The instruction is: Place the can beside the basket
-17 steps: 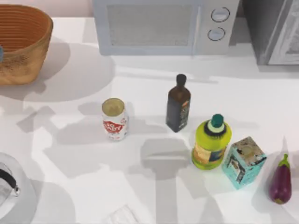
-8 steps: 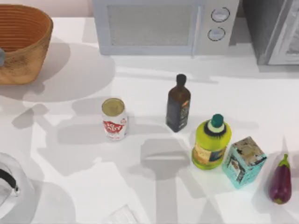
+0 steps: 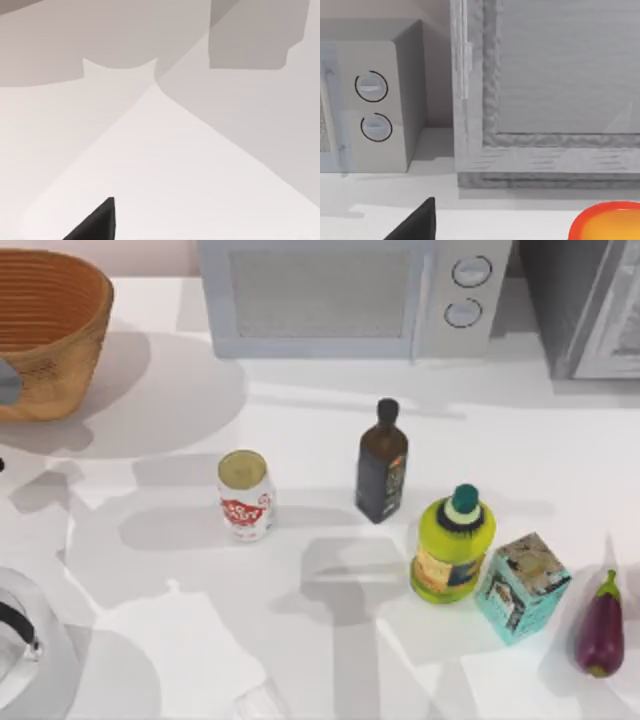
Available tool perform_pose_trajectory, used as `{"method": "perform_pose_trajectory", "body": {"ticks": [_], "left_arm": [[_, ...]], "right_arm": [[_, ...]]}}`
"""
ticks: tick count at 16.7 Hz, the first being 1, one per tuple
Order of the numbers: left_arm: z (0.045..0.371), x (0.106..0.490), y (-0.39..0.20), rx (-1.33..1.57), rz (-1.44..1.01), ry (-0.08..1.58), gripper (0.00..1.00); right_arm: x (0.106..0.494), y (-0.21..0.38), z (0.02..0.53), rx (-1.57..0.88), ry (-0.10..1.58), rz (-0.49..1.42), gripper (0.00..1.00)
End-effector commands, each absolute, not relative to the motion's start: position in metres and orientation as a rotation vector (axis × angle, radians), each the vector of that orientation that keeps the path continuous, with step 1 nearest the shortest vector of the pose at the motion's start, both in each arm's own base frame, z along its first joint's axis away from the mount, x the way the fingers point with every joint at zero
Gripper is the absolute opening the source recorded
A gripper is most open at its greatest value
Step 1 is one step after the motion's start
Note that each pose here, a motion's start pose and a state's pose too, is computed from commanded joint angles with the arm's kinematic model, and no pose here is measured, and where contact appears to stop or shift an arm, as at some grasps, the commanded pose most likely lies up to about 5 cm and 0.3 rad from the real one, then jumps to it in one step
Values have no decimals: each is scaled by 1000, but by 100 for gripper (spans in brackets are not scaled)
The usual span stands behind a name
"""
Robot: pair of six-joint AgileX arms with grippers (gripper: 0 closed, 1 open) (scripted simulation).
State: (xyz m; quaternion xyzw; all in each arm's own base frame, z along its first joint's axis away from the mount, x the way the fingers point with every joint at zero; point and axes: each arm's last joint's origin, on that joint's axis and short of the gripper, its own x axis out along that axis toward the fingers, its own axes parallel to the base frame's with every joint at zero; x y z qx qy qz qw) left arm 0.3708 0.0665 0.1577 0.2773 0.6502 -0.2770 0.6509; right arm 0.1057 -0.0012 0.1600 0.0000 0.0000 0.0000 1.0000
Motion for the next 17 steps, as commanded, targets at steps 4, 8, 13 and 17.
{"method": "perform_pose_trajectory", "body": {"ticks": [4, 8, 13, 17], "left_arm": [[157, 371, 67, 630, -629, 1477, 92], [157, 371, 67, 630, -629, 1477, 62], [157, 371, 67, 630, -629, 1477, 25], [157, 371, 67, 630, -629, 1477, 0]], "right_arm": [[106, -1, 160, 0, 0, 0, 100], [106, -1, 160, 0, 0, 0, 100], [106, -1, 160, 0, 0, 0, 100], [106, -1, 160, 0, 0, 0, 100]]}}
